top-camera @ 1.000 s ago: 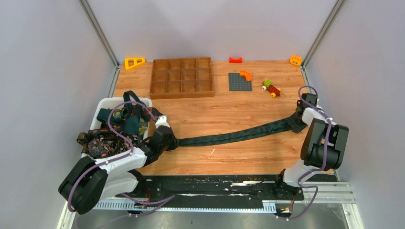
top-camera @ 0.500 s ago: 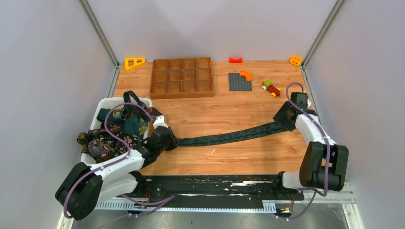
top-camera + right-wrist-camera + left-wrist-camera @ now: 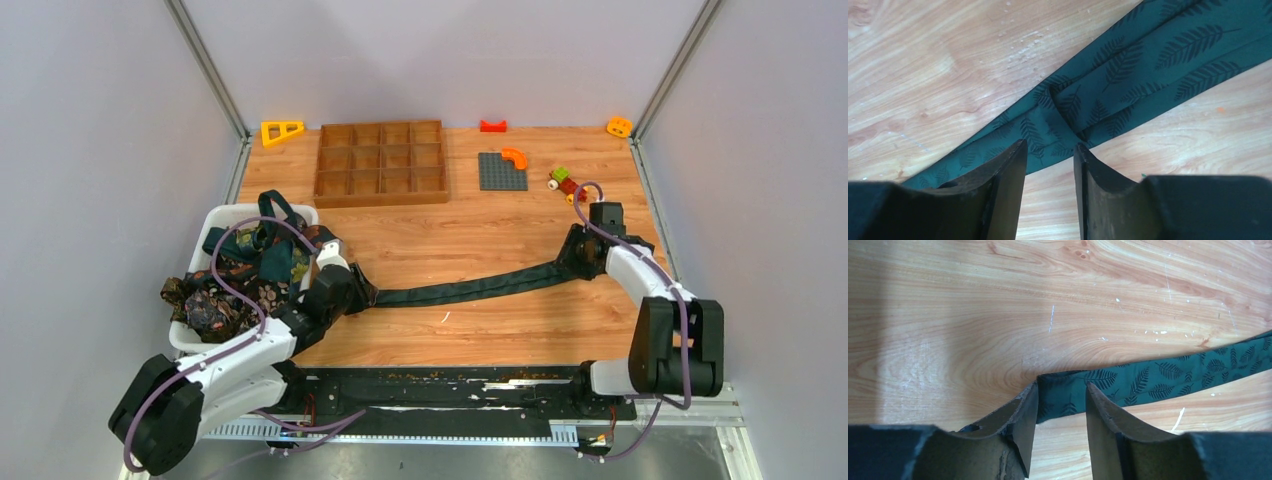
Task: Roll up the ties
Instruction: Roll the tie at the center of the board.
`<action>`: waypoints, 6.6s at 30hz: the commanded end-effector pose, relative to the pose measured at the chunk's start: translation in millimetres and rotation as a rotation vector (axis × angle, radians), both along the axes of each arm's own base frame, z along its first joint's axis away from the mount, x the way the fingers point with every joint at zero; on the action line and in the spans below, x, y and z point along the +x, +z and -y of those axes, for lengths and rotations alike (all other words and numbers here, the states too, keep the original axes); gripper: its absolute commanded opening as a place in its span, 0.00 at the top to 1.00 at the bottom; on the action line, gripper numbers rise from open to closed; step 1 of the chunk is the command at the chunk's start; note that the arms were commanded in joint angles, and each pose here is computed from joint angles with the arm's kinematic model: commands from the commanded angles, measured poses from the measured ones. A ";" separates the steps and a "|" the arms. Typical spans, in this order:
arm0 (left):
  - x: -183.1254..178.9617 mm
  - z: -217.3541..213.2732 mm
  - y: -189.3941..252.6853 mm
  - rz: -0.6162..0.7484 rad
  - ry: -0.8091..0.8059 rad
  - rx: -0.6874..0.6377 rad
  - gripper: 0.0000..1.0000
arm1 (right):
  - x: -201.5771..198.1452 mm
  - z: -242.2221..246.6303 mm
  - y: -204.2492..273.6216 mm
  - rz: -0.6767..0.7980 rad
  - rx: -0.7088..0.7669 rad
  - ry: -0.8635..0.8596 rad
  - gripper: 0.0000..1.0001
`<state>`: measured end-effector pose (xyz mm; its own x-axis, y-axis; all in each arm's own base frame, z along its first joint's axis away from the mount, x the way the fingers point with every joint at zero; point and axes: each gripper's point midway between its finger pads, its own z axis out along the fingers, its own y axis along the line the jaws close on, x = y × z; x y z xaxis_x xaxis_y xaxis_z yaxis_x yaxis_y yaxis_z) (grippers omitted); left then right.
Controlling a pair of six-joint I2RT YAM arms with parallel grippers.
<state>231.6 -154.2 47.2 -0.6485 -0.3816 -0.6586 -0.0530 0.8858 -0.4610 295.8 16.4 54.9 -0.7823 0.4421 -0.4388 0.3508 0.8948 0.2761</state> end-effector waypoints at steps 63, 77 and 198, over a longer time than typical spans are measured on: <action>-14.7 7.5 0.6 -0.019 0.010 -0.146 0.48 | -18.7 -249.0 -18.4 -0.146 -0.047 0.689 0.90; -16.2 11.8 4.4 0.000 -0.019 -0.169 0.46 | -0.5 -259.6 22.6 0.003 -0.090 0.679 0.81; -21.1 30.0 40.0 0.043 -0.159 -0.197 1.00 | -95.5 -416.1 -21.7 0.010 0.316 0.913 0.89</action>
